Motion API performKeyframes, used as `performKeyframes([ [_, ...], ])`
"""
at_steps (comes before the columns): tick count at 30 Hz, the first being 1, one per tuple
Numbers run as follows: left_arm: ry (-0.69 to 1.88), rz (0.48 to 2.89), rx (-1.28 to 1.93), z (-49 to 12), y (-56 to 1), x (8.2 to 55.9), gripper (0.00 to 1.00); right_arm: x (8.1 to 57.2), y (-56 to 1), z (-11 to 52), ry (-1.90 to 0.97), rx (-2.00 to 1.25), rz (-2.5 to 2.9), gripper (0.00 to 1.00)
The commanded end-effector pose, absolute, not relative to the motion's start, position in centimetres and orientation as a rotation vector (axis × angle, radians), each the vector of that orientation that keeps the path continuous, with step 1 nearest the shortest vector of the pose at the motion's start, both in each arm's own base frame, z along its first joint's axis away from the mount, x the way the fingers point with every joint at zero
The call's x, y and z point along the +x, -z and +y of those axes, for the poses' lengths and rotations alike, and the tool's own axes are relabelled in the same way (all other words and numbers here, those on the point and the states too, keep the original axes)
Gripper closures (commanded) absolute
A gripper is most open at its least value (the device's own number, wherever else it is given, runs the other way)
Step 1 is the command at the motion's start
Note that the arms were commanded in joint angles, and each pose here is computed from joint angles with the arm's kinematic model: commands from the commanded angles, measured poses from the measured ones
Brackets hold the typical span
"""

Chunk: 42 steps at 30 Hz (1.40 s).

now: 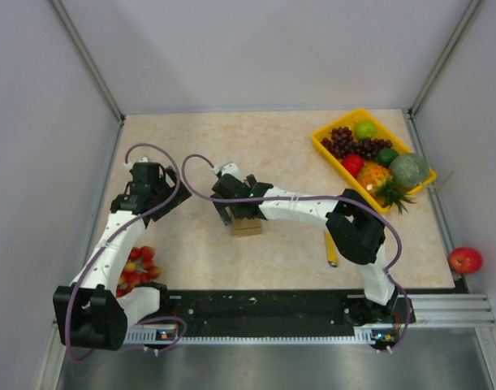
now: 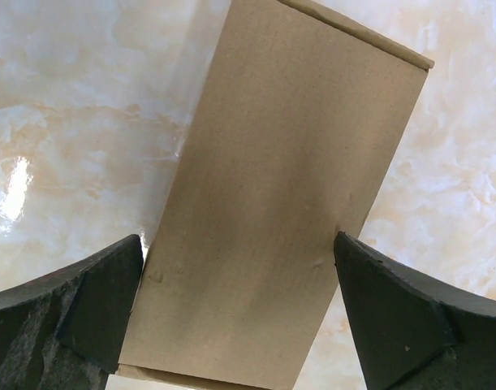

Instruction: Unpack the express box

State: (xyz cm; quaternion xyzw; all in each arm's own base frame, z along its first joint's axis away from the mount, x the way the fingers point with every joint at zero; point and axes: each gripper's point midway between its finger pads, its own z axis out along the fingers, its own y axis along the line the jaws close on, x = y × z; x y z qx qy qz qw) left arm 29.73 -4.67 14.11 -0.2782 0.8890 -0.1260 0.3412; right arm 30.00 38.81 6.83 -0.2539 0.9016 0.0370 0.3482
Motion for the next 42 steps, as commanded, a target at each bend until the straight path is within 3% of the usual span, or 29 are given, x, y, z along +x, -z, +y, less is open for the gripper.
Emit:
performKeyframes([
  [1,0.328,2.291,-0.740,-4.3,-14.8,30.3,0.09,29.7,-6.8,38.5,-0.085,-0.586,2.353,0.02],
  [10,0.444,2.306,-0.696,-5.9,-13.7,30.0,0.09,28.8,-7.8,37.2,-0.403,-0.511,2.435,0.14],
  [16,0.562,2.325,-0.615,-7.7,-13.4,30.1,0.09,27.9,-8.2,37.0,-0.763,-0.495,2.442,0.15],
  [27,1.013,2.280,-0.361,-13.6,-14.1,30.4,0.09,26.6,-9.5,37.2,-1.383,-0.377,2.351,0.17],
  [42,1.082,2.295,-0.367,-14.7,-12.6,30.5,0.10,28.6,-9.7,35.0,-1.618,-0.047,2.268,0.18],
])
